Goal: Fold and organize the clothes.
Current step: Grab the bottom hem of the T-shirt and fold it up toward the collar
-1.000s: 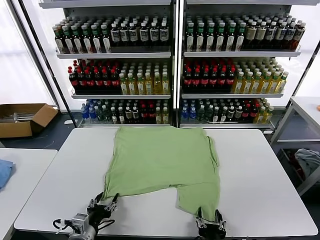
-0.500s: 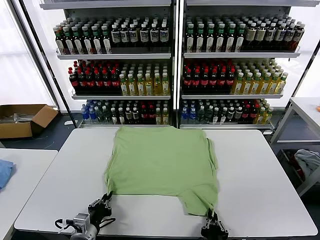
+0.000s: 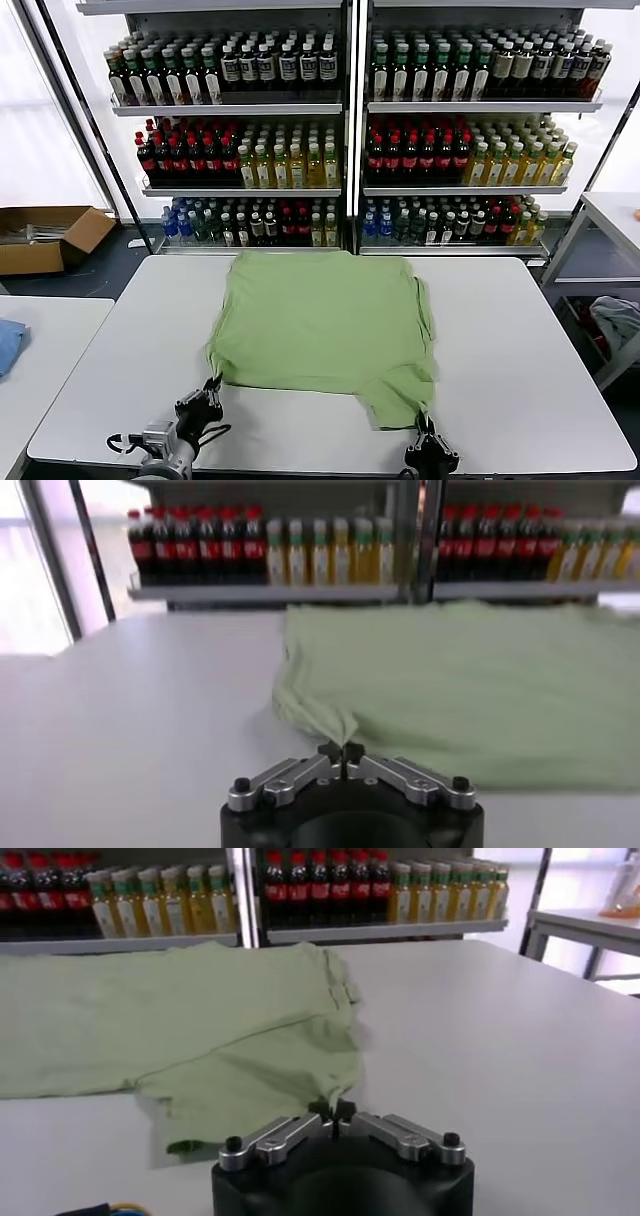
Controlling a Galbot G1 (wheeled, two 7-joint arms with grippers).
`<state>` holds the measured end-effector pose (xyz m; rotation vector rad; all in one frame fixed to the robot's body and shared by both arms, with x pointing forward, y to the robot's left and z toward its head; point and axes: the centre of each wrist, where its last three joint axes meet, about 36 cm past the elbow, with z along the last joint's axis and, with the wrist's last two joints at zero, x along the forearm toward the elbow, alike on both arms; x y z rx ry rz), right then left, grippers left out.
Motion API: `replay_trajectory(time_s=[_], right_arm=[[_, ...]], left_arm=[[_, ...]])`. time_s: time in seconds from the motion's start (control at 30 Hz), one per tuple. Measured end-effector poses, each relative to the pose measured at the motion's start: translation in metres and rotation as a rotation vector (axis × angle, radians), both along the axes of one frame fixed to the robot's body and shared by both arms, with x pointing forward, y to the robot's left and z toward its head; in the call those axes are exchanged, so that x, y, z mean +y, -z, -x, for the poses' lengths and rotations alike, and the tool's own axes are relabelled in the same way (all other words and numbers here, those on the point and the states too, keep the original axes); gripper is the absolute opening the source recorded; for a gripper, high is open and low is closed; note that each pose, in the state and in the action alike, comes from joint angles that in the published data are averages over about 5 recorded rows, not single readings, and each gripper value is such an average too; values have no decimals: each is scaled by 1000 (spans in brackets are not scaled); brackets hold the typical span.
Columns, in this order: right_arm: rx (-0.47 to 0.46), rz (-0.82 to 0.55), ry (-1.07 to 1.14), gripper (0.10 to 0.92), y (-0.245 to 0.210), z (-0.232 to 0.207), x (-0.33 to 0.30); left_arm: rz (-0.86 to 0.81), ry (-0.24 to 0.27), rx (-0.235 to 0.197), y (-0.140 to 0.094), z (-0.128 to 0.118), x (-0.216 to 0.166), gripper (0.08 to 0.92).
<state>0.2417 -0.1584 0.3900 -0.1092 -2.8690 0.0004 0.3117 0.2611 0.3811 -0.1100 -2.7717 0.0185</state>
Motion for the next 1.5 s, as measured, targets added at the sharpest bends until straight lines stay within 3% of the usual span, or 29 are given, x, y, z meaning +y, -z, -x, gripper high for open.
replay_trajectory(time_s=[0.23,0.57,0.87,1.13,1.5], right_arm=[[-128,15,-26,112,-18,-23,-2],[-181,54,-57,112,-16,-82,-14],[-151,87,-81,112,3,-141,-21],[-107,111,-100,112,15,-194,-29],[-62,125,-103,118,22,-247,-32]], left_arm=[[50,1,-119,-21,-8,-1,84],[95,1,-171,-25,-37,2,84],[125,-15,-170,-12,-91,7,84],[138,-22,-142,3,-136,7,84],[124,-22,-88,18,-170,11,84]])
